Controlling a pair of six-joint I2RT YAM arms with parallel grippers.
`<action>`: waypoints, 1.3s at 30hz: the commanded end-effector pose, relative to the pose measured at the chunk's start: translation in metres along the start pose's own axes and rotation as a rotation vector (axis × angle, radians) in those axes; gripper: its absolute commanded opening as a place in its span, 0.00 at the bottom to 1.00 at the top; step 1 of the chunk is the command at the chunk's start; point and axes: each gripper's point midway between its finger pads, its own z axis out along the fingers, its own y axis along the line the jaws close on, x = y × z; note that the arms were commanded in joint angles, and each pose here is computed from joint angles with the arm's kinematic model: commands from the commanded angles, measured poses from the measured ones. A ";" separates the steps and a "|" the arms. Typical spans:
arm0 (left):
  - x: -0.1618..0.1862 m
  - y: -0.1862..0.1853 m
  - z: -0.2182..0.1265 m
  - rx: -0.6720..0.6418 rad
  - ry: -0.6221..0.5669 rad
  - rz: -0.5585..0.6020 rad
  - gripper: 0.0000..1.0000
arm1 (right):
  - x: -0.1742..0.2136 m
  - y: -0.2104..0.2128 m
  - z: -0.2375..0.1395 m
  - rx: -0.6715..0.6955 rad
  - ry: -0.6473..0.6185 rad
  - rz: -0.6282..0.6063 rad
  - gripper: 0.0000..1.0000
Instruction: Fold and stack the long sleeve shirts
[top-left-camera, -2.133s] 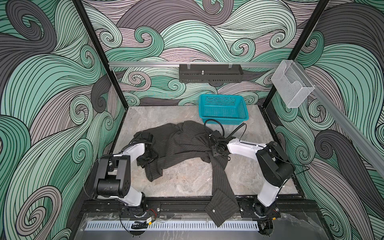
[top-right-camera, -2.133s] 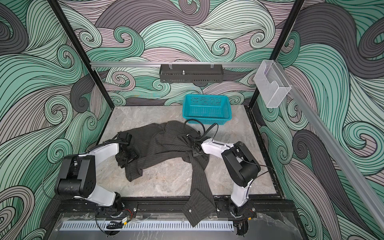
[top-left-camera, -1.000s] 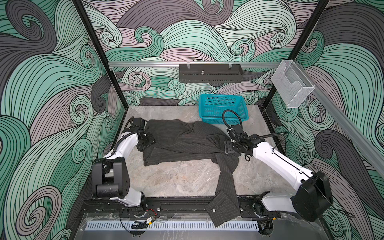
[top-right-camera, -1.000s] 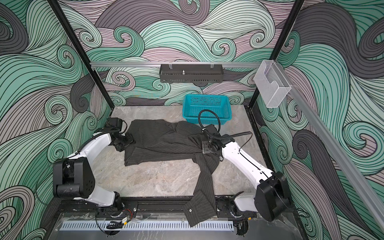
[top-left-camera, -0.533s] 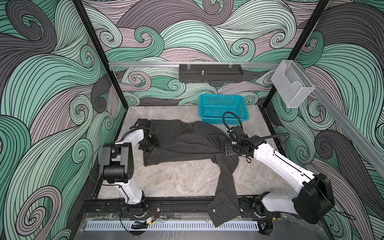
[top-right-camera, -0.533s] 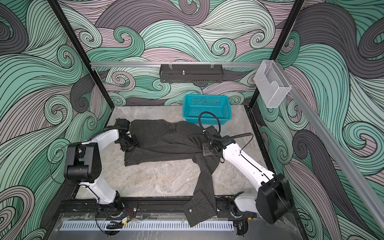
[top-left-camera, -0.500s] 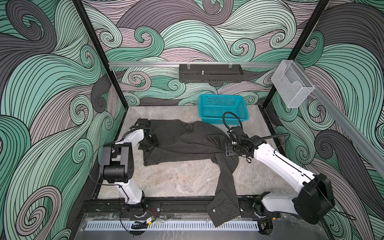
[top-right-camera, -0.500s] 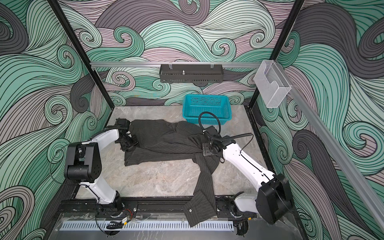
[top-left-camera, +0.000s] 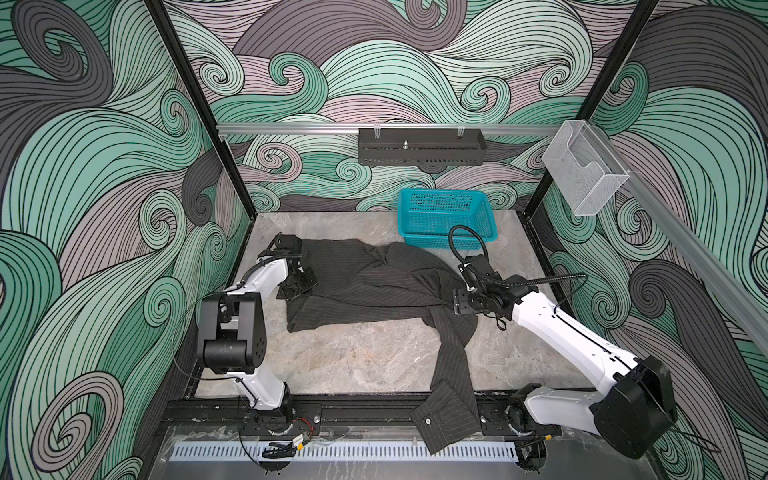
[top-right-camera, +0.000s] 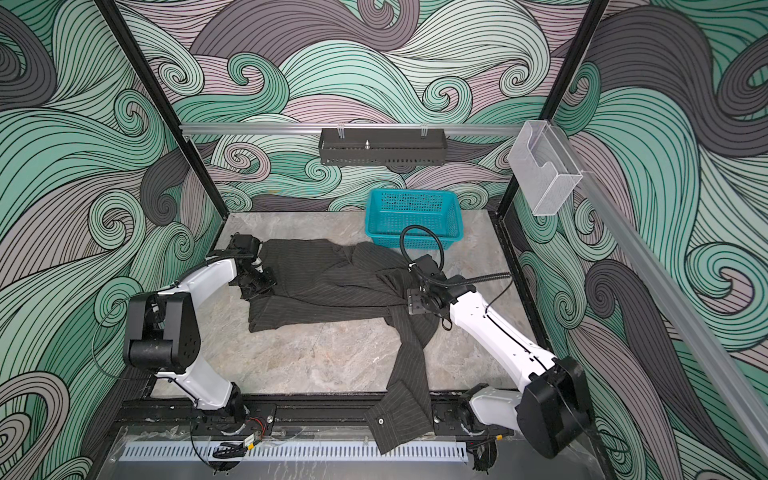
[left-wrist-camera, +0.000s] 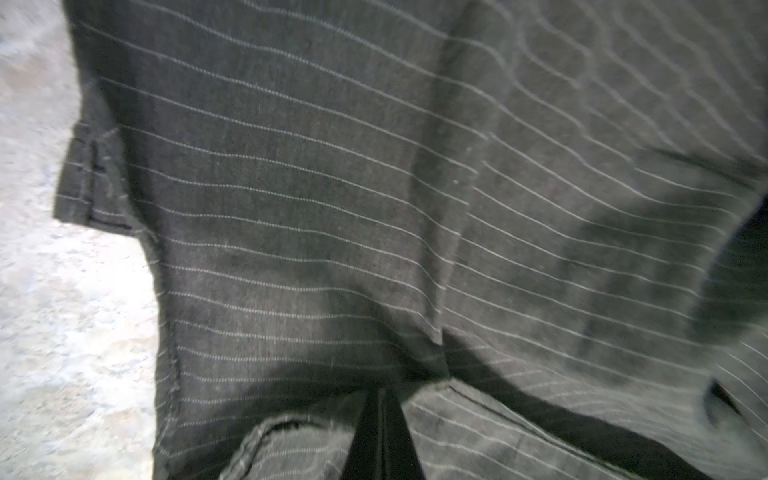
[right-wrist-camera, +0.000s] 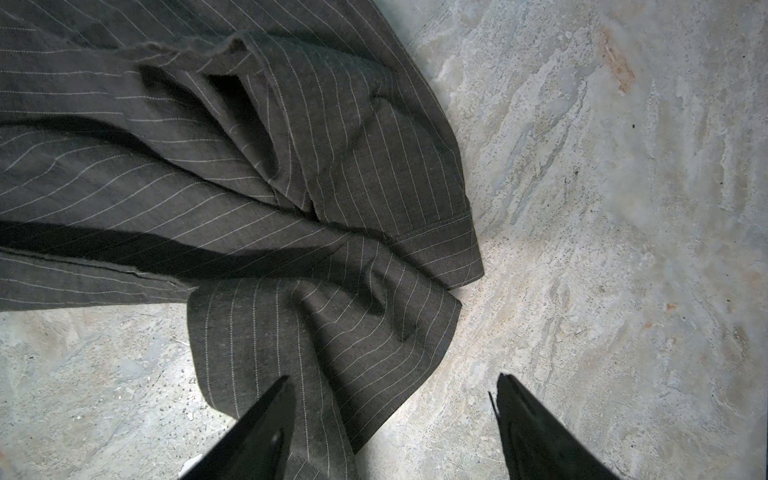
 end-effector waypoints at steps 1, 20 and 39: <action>0.012 -0.003 -0.002 0.013 0.040 0.029 0.09 | 0.005 0.001 -0.005 -0.017 0.001 0.015 0.76; 0.000 0.004 0.027 -0.091 0.074 0.026 0.38 | 0.008 -0.001 -0.010 -0.022 -0.007 0.009 0.76; 0.006 0.002 -0.003 -0.132 0.025 0.080 0.00 | 0.007 -0.001 -0.011 -0.027 -0.014 0.007 0.76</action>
